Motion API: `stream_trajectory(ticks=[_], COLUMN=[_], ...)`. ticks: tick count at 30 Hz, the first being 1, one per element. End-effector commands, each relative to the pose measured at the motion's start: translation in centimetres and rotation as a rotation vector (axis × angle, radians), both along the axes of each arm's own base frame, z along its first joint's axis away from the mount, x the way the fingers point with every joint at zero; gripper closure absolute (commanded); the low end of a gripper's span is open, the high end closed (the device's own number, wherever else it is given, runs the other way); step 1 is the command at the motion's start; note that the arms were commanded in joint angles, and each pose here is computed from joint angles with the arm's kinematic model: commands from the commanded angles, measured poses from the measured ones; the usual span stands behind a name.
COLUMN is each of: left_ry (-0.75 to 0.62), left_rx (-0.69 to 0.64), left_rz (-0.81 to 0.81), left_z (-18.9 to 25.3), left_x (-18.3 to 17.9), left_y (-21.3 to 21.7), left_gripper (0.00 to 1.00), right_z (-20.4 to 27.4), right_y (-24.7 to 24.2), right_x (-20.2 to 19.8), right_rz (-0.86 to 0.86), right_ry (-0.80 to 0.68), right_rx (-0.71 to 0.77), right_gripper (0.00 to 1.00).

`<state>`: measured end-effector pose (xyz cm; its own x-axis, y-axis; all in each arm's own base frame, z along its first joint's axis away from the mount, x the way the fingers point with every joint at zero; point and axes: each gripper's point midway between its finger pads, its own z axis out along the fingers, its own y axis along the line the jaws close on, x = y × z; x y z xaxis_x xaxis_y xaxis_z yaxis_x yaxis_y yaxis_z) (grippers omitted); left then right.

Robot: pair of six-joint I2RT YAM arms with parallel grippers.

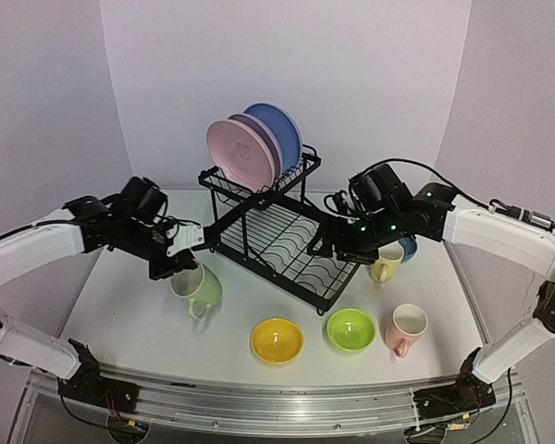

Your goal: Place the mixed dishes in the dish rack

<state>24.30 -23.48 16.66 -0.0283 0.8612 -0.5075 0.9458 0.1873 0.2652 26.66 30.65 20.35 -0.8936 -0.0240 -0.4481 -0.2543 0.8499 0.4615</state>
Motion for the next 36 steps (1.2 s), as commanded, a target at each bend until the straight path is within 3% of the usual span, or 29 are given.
stream_trajectory(ticks=[1, 6, 12, 16, 23, 32, 36], left_ry=[-0.416, -0.746, -1.199, -1.370, -1.326, -1.196, -1.183], left_rx=[-0.367, -0.578, -0.707, -0.777, -0.921, -1.022, -1.034], left_rz=[-0.149, -0.289, -0.257, -0.209, -0.228, -0.283, -0.312], left_z=[13.3, 21.9, 31.2, 36.0, 39.7, 40.5, 40.3], left_x=[-1.4, -5.2, -4.4, -3.3, -3.7, -5.0, -5.2], left_y=[-1.5, -0.7, 0.0, -0.1, -0.9, -1.4, -1.8], left_gripper=[1.00, 1.00, 1.00, 1.00, 1.00, 1.00, 1.00], right_z=[3.1, 7.3, 15.0, 18.5, 21.9, 22.4, 24.1], right_y=[3.2, 5.9, 9.4, 11.3, 12.6, 13.8, 14.8], right_x=[-1.4, -3.9, -6.9, -7.4, -6.2, -5.9, -6.1], right_rz=[0.104, 0.265, 0.504, 0.595, 0.639, 0.699, 0.748], right_ry=[0.042, 0.051, -0.081, -0.211, -0.484, -0.529, -0.542], right_rx=[0.124, 0.257, 0.549, 0.700, 0.794, 0.806, 0.851], right_gripper=[0.21, 0.20, 0.13, 0.13, 0.17, 0.19, 0.25])
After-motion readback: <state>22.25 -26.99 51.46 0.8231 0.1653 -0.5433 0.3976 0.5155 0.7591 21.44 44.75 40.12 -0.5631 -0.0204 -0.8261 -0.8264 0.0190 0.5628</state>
